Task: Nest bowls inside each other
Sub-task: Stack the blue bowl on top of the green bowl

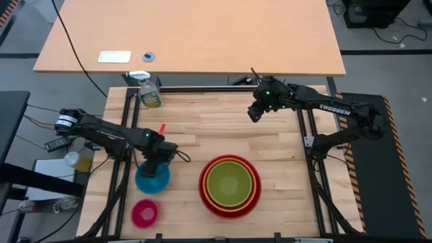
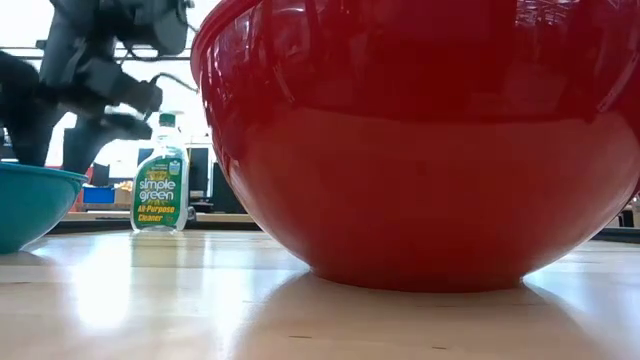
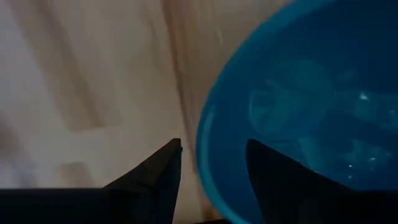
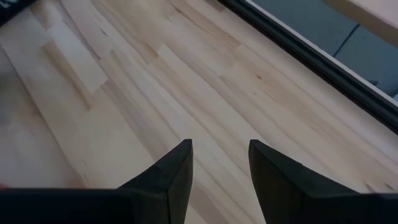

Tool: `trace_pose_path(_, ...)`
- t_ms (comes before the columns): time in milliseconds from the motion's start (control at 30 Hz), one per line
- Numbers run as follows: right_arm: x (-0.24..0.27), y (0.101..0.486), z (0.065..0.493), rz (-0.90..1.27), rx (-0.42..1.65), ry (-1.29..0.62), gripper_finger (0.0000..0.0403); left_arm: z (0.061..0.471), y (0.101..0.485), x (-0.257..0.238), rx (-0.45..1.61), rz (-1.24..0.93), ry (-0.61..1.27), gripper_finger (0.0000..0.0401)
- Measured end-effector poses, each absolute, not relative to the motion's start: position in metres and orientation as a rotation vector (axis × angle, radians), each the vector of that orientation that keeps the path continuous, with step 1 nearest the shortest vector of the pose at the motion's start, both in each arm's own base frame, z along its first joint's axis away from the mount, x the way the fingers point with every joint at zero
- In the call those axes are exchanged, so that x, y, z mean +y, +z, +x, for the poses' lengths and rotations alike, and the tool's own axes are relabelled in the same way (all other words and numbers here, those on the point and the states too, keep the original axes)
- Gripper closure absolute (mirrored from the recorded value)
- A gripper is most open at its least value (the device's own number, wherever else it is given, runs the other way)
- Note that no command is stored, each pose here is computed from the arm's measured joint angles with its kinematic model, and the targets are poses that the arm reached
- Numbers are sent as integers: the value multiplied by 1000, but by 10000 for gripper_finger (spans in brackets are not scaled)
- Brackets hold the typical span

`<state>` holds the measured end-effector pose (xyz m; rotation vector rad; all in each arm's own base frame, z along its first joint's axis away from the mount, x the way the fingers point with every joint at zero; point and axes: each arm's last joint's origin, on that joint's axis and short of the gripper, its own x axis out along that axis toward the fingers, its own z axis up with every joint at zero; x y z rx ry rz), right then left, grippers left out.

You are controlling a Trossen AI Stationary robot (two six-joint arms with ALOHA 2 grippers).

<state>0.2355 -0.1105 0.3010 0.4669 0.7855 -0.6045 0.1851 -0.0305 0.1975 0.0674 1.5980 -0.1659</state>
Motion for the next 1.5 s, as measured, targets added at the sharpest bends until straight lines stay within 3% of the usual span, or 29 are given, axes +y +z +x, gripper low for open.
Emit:
trace_pose_path(233, -106, 303, 240, 484, 757, -594, 239, 181, 185, -27, 1634, 32, -136, 246)
trace_pose_path(533, -98, 302, 243, 471, 754, -615, 239, 181, 185, -20, 1639, -86, -43, 386)
trace_pose_path(700, -98, 302, 243, 470, 755, -615, 239, 193, 192, -14, 1549, -240, 113, 381)
trace_pose_path(900, -100, 302, 242, 444, 762, -610, 239, 221, 230, -5, 1323, -365, 214, 387)
trace_pose_path(1267, -100, 302, 242, 397, 780, -564, 239, 245, 305, 18, 1052, -439, 231, 388)
trace_pose_path(1500, -102, 302, 241, 364, 791, -552, 239, 291, 329, 15, 861, -505, 180, 389)
